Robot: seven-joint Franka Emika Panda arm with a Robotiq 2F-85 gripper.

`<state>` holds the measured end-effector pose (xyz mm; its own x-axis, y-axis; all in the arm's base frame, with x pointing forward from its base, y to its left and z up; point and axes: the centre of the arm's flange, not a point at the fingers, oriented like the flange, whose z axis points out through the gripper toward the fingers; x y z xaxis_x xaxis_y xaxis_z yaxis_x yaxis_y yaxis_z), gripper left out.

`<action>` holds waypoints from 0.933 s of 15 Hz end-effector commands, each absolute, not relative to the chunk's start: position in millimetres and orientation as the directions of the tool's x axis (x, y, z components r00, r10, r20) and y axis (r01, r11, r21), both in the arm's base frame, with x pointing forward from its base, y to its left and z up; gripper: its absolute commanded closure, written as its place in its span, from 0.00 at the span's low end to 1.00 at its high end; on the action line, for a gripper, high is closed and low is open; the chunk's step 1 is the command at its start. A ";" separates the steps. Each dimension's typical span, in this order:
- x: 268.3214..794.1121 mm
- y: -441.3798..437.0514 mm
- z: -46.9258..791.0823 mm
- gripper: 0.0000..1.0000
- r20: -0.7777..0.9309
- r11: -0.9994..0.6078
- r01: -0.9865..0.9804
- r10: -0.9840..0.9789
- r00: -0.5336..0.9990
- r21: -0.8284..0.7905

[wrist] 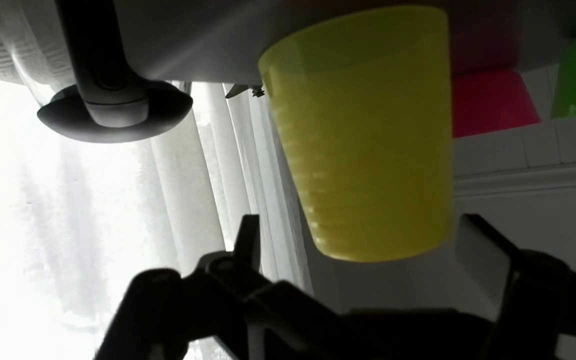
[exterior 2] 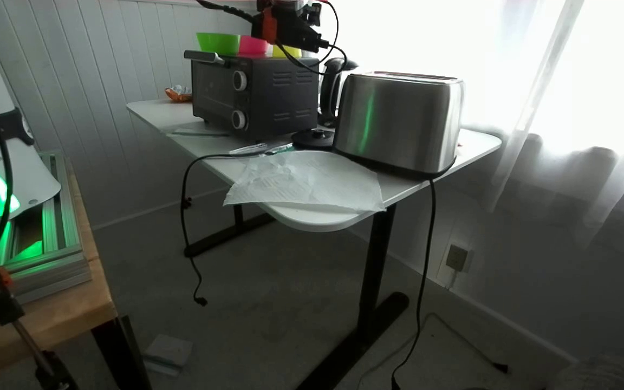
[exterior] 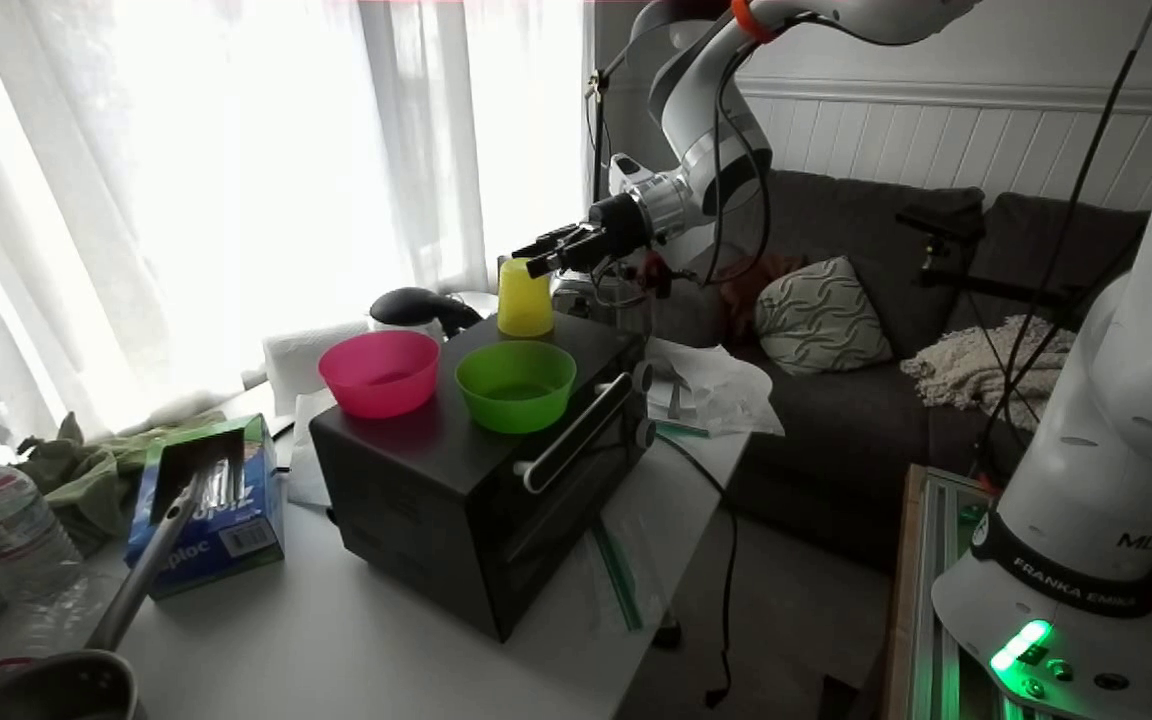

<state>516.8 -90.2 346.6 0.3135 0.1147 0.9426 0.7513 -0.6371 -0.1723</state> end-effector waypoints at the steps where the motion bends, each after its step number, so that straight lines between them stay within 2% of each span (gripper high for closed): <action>1: 511.9 -98.3 384.2 0.00 0.943 -0.639 0.761 0.177 0.283 -0.108; 9: 497.1 -91.2 479.8 0.00 0.806 -0.583 0.805 0.525 0.274 0.105; 14: 485.5 -54.7 519.8 0.00 0.645 -0.544 0.828 0.683 0.343 0.136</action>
<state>500.1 -79.1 493.6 0.2964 0.6147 0.7309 0.8199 -0.5563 0.1353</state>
